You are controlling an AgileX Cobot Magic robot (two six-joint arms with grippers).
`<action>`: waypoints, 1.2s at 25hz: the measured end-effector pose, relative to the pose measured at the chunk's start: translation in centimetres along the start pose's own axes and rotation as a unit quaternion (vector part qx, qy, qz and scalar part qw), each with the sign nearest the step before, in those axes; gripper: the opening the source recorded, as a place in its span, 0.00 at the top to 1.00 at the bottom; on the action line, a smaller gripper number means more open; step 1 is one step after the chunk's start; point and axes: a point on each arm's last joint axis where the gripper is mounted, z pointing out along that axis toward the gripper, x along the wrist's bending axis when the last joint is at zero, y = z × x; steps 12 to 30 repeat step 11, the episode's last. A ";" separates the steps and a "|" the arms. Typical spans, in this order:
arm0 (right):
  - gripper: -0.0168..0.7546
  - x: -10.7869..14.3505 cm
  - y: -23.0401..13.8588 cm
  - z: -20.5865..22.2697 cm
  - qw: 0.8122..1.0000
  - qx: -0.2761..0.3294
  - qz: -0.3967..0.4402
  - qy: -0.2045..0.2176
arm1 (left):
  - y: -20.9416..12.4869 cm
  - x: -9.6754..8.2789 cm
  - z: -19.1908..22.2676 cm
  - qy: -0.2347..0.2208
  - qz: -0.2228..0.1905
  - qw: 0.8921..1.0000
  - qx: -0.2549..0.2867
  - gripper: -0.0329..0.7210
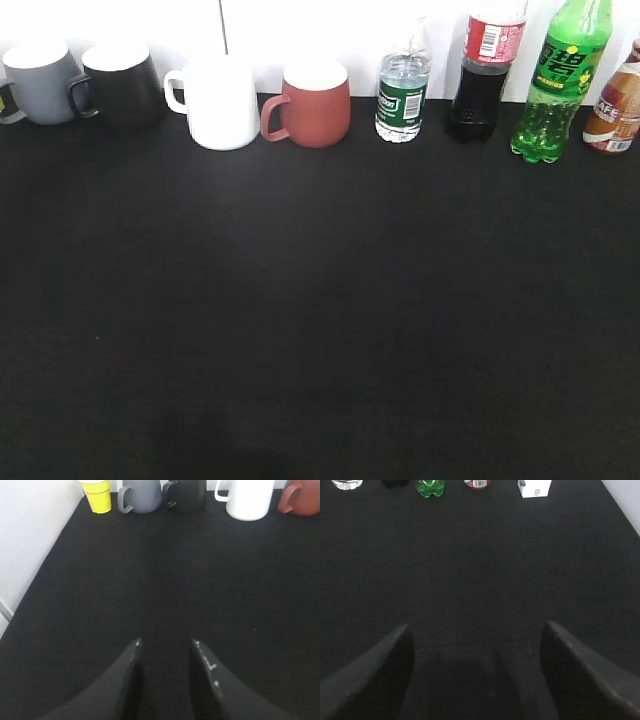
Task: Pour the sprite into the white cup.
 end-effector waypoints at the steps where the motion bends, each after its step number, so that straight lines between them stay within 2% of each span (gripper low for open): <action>1: 0.22 0.0 0.0 0.0 1.000 0.000 0.000 0.000 | 0.0 0.0 0.0 0.000 0.000 1.000 0.000 0.64; 30: 0.22 0.0 0.0 0.0 1.000 0.000 0.000 0.000 | 0.0 0.0 0.0 0.000 0.000 1.000 0.000 0.64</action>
